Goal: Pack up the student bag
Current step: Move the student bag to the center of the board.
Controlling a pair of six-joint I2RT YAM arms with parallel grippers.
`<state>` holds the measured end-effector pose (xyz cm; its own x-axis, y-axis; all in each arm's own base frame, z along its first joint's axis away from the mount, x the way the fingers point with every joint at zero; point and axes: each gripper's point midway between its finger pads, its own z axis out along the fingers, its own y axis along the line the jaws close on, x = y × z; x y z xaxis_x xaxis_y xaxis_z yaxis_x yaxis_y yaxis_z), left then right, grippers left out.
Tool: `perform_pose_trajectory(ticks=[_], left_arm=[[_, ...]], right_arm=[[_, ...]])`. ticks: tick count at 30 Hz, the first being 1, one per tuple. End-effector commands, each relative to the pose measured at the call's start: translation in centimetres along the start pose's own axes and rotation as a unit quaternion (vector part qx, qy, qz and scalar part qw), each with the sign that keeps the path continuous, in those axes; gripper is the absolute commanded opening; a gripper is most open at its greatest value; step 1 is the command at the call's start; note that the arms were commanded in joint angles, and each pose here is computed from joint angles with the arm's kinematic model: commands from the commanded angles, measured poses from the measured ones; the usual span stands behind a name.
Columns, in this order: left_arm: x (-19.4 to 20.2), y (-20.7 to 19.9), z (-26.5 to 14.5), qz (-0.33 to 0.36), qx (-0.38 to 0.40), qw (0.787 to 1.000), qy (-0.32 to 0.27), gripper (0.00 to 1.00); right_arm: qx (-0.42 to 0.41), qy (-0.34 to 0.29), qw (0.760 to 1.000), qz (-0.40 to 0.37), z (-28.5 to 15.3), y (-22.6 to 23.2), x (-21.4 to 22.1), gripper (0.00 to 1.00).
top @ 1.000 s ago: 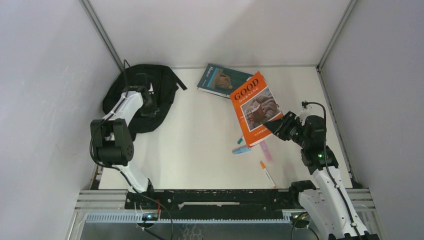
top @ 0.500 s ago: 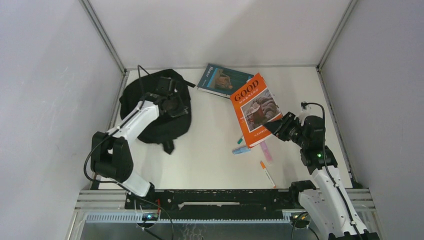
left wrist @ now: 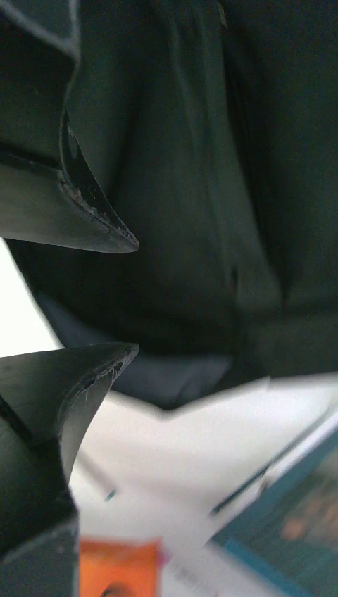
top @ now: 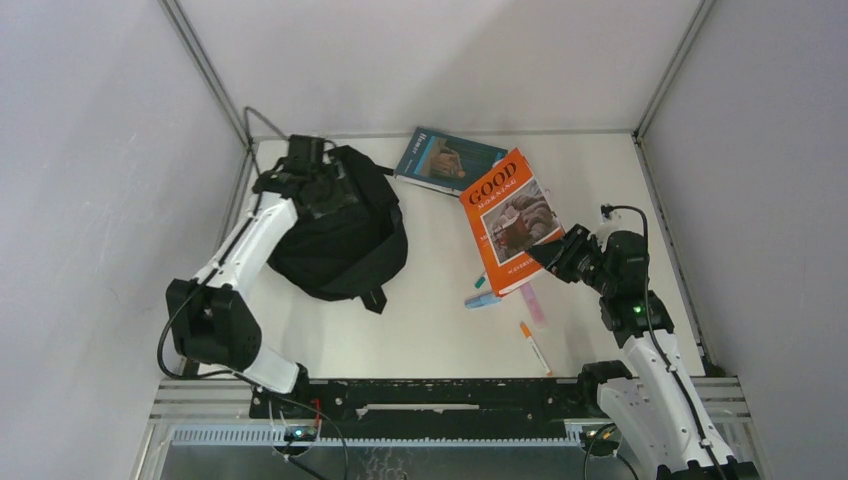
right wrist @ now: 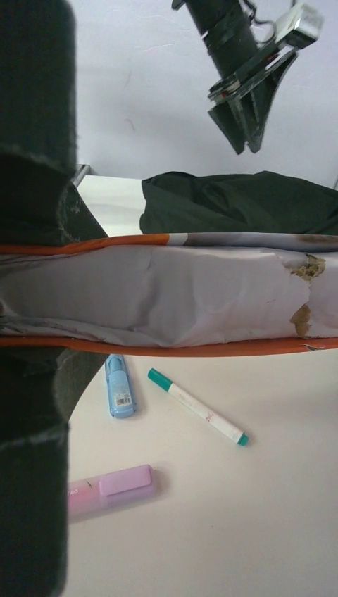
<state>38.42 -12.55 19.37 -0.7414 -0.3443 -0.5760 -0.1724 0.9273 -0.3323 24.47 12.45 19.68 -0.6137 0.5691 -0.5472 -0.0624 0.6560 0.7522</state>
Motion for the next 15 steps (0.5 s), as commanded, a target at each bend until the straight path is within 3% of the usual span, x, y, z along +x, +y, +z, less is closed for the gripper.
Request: perform_pose_trajectory(ticks=[1, 5, 9, 15], left_arm=[[-0.9, 7.8, -0.6, -0.05, -0.092, 0.993, -0.054, 0.54], [1.9, 8.8, 0.9, -0.065, -0.095, 0.993, -0.028, 0.55], [5.1, 8.0, 1.8, -0.087, -0.036, 0.995, -0.037, 0.56], [10.5, 6.8, 1.9, -0.037, -0.031, 0.999, 0.004, 0.56]], right_arm=[[-0.035, -0.026, 0.999, -0.016, -0.2, 1.8, -1.5, 0.01], [-0.038, -0.024, 0.999, -0.01, -0.4, 2.0, -1.4, 0.02], [-0.036, -0.02, 0.999, -0.02, -0.2, 1.8, -1.3, 0.0], [-0.032, -0.015, 0.999, -0.021, 0.1, 1.6, -1.2, 0.0]])
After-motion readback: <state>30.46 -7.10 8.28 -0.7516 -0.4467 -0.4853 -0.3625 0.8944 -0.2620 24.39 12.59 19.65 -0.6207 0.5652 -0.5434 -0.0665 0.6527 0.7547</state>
